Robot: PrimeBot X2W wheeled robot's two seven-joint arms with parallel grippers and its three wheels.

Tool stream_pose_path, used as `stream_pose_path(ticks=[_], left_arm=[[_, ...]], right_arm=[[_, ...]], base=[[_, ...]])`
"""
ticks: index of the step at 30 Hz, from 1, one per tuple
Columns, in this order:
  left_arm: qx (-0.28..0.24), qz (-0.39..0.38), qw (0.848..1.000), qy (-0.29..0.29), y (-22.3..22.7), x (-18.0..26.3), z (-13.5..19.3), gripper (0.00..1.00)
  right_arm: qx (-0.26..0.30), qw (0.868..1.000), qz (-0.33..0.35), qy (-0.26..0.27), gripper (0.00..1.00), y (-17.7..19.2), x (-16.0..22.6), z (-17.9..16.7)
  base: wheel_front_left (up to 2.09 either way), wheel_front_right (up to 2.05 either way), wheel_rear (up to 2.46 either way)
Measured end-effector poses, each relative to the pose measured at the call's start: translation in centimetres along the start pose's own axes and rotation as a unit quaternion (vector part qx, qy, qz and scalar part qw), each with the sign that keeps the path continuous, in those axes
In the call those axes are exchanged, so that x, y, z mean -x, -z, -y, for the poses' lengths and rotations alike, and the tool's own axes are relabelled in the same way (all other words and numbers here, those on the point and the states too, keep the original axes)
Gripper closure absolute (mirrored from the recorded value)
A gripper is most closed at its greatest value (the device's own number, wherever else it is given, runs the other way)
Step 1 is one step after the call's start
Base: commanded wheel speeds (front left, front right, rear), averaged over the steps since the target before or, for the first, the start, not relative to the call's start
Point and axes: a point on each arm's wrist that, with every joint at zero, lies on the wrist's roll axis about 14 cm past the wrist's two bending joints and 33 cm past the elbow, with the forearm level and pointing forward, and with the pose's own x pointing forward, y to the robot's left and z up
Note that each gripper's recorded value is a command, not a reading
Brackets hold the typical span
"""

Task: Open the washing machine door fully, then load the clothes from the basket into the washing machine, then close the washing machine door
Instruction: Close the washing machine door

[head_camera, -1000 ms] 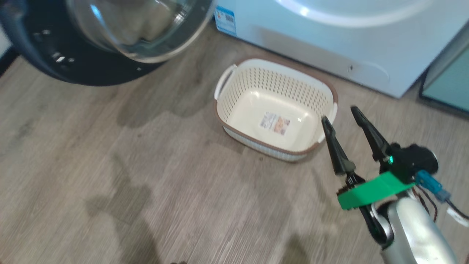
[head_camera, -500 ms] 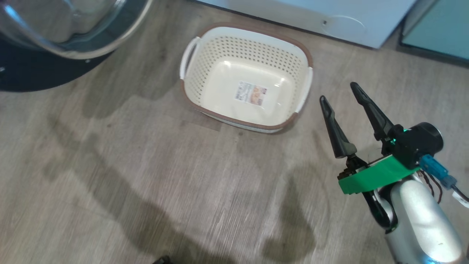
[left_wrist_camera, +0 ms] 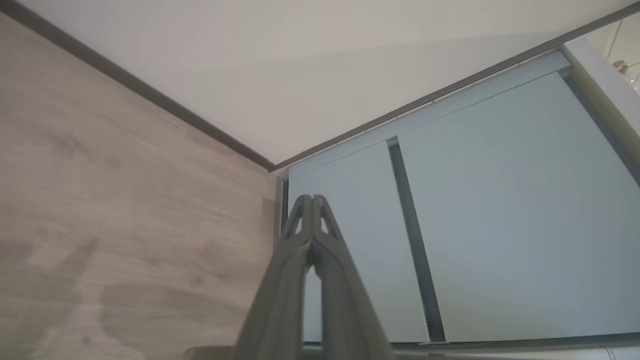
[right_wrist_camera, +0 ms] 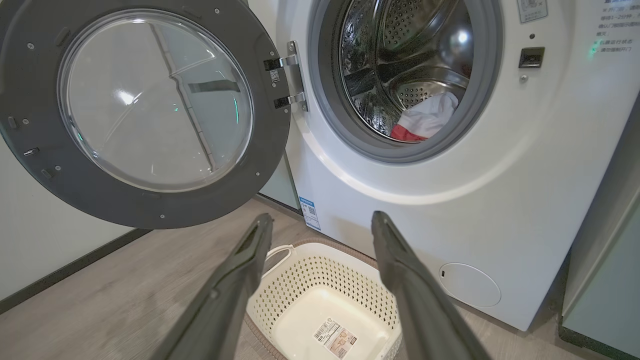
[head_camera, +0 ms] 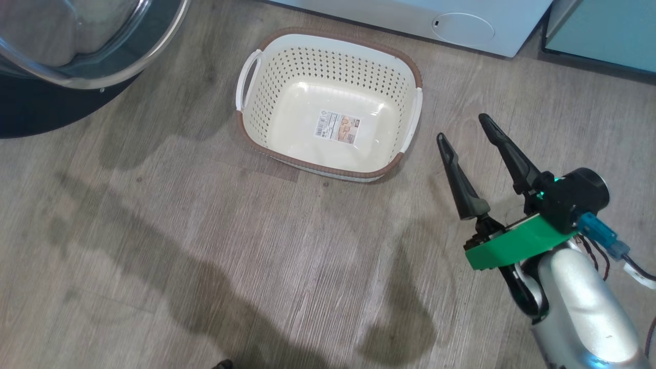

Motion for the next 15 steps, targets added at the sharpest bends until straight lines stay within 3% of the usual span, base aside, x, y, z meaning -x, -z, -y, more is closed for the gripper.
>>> stream_pose_path(ticks=[3,8,15], left_arm=[[0.045,-0.036,0.998,-0.011,1.3,0.1,-0.4,1.0],[0.109,-0.105,0.989,0.009,4.1,0.5,1.8,1.0],[0.112,-0.156,0.981,0.019,6.3,1.0,2.8,1.0]], right_arm=[[0.001,1.0,0.002,-0.003,0.0,-0.1,-0.1,-0.2],[0.001,1.0,0.0,-0.005,0.0,-0.1,-0.1,-0.4],[0.001,1.0,-0.002,-0.004,0.0,0.0,0.0,-0.3]], base=[[0.0,0.0,0.0],[0.0,0.0,0.0],[0.0,0.0,0.0]])
